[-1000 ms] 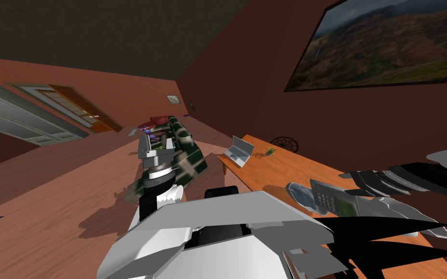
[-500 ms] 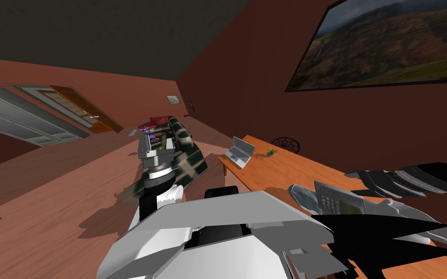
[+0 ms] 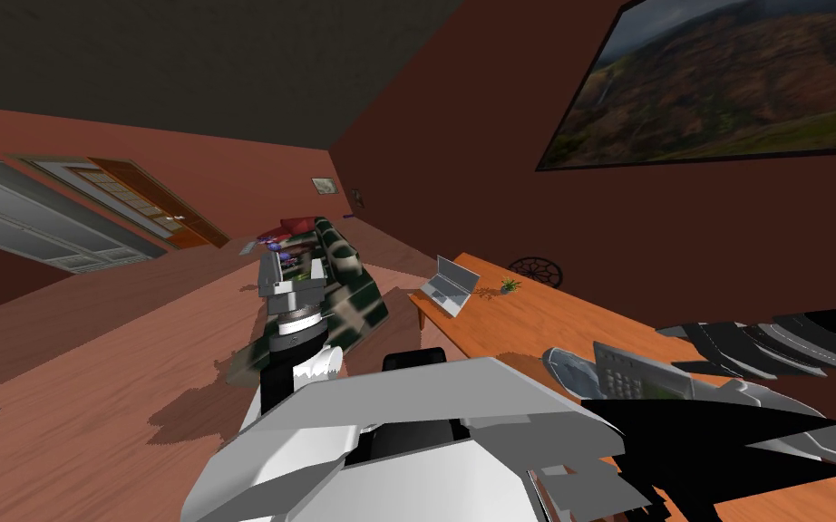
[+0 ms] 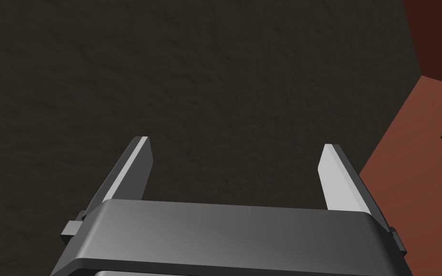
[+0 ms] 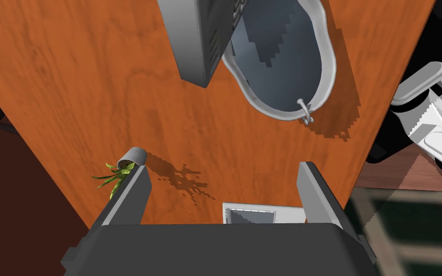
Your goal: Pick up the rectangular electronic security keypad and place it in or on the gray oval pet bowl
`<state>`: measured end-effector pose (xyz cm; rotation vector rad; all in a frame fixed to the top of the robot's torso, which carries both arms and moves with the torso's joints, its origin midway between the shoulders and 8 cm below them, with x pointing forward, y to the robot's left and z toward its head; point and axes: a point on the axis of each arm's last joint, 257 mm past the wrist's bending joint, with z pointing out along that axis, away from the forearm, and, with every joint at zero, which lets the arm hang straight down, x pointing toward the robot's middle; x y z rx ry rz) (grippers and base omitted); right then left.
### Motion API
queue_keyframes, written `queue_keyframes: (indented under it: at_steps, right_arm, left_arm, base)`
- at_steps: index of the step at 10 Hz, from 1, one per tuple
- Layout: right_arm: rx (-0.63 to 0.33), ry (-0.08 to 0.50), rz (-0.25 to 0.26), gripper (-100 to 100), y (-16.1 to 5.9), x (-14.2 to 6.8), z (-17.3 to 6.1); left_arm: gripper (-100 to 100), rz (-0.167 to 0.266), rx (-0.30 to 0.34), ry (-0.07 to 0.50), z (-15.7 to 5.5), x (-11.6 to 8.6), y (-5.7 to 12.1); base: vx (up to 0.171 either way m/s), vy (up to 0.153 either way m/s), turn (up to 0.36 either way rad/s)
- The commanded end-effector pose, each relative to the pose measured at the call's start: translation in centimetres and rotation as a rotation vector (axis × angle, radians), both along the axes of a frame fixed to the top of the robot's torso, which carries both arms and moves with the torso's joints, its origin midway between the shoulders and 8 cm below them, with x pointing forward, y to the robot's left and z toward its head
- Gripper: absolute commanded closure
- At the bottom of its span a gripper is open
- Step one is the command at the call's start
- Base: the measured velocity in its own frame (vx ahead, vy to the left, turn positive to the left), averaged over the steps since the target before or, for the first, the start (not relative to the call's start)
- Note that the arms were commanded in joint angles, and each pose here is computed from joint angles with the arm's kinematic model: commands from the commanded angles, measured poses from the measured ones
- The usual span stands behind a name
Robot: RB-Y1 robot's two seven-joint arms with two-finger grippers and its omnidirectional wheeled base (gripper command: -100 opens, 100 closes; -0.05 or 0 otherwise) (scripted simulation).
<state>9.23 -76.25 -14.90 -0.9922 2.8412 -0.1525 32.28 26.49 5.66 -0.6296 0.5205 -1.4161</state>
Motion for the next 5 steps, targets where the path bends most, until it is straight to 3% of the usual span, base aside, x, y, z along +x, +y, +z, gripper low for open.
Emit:
queue_keyframes:
  at_steps: [1,5]
  right_arm:
    - [0.000,0.000,0.000,0,0.00,0.00,0.00]
    - [0.000,0.000,0.000,0,0.00,0.00,0.00]
  left_arm:
    - [0,0.000,0.000,0.000,0.00,0.00,0.00]
    - [0,0.000,0.000,0.000,0.00,0.00,0.00]
  base:
    - [0.000,0.000,0.000]
    - [0.000,0.000,0.000]
